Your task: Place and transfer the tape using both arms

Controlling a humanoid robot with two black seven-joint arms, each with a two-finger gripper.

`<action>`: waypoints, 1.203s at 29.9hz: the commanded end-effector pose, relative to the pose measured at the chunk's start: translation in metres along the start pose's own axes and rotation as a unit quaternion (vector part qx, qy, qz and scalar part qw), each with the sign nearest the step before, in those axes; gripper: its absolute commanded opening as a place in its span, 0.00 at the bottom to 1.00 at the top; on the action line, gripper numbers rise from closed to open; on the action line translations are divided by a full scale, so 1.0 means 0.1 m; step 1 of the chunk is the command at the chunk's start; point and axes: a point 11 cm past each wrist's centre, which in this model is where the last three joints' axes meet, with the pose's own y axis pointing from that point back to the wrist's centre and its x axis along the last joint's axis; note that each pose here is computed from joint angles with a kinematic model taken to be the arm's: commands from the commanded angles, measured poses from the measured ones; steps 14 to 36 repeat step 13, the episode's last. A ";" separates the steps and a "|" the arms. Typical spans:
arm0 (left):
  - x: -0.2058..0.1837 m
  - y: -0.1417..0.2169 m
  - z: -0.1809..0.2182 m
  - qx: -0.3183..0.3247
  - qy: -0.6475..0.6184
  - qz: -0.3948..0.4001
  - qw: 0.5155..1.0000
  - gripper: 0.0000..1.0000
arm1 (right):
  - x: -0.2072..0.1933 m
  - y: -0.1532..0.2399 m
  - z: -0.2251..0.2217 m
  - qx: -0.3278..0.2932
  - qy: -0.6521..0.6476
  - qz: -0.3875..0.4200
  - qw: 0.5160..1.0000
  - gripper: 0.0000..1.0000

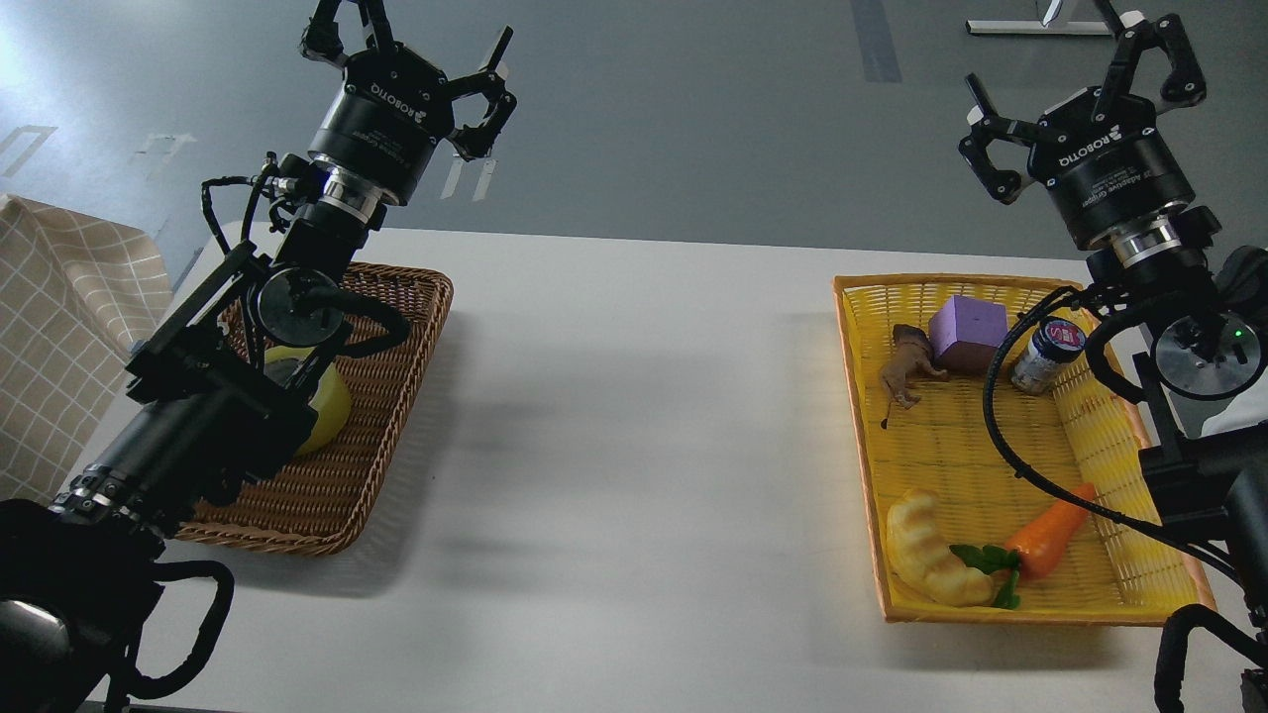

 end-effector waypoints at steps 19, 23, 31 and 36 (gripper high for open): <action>0.01 0.03 -0.03 0.000 0.005 0.003 1.000 0.98 | -0.01 0.00 0.00 0.000 0.000 -0.001 1.000 1.00; 0.01 0.03 -0.03 0.000 0.005 0.003 1.000 0.98 | -0.01 0.00 0.00 0.000 0.000 -0.001 1.000 1.00; 0.01 0.03 -0.03 0.000 0.005 0.003 1.000 0.98 | -0.01 0.00 0.00 0.000 0.000 -0.001 1.000 1.00; 0.01 0.03 -0.03 0.000 0.005 0.003 1.000 0.98 | -0.01 0.00 0.00 0.000 0.000 -0.001 1.000 1.00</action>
